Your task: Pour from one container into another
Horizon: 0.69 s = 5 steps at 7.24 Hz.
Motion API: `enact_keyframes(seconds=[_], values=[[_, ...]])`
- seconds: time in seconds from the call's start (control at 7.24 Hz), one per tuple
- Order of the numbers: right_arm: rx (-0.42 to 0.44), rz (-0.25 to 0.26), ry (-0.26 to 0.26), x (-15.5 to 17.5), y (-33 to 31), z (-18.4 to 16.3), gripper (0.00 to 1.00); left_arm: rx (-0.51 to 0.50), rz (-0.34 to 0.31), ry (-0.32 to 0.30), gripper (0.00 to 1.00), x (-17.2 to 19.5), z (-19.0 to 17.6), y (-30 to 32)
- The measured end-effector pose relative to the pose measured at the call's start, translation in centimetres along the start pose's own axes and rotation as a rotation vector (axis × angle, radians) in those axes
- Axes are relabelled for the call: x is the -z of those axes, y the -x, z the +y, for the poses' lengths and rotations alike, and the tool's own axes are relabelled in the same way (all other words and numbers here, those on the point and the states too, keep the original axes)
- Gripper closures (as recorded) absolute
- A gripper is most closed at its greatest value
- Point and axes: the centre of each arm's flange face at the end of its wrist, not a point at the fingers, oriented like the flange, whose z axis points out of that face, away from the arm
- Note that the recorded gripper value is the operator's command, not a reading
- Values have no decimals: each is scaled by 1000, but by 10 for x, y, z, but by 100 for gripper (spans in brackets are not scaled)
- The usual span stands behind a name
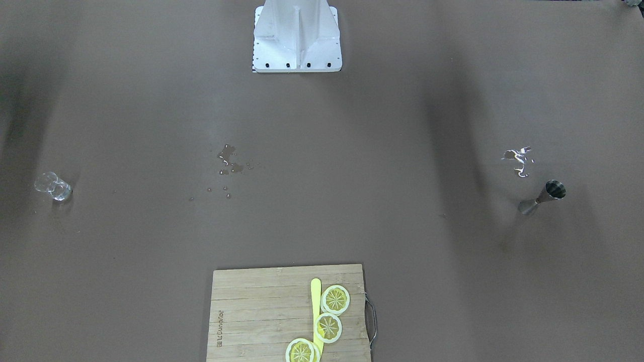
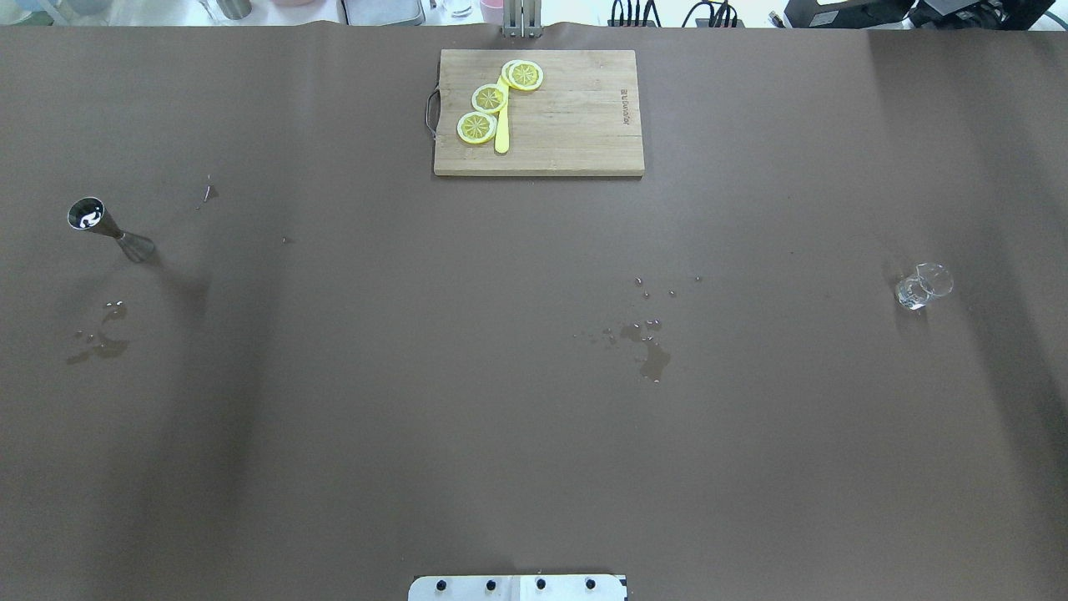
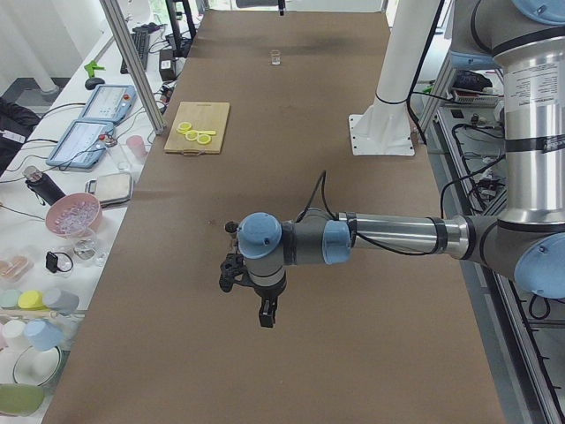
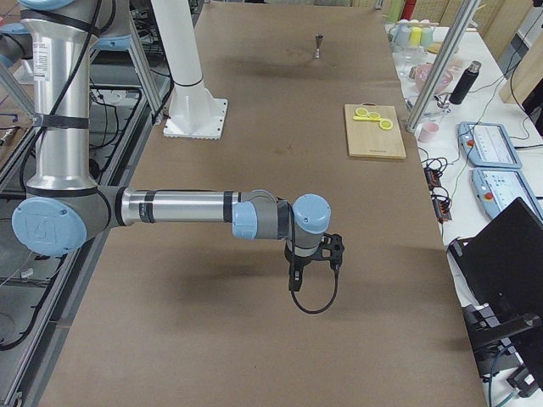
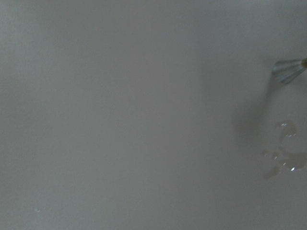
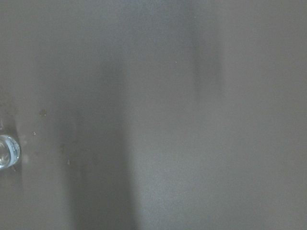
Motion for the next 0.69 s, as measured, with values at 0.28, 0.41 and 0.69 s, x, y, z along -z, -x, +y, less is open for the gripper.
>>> enact_keyframes(seconds=[0.28,0.41,0.69], values=[[-1,-1,1,0,0,0,0,-13,8,19,2,13,-9,-6],[-3,-1,3,-1,-1,1,0,-14,26,14,2,11,-6,-6],[-4,-3,5,-2,-2,1,0,50,68,-16,2,2,2,-4]])
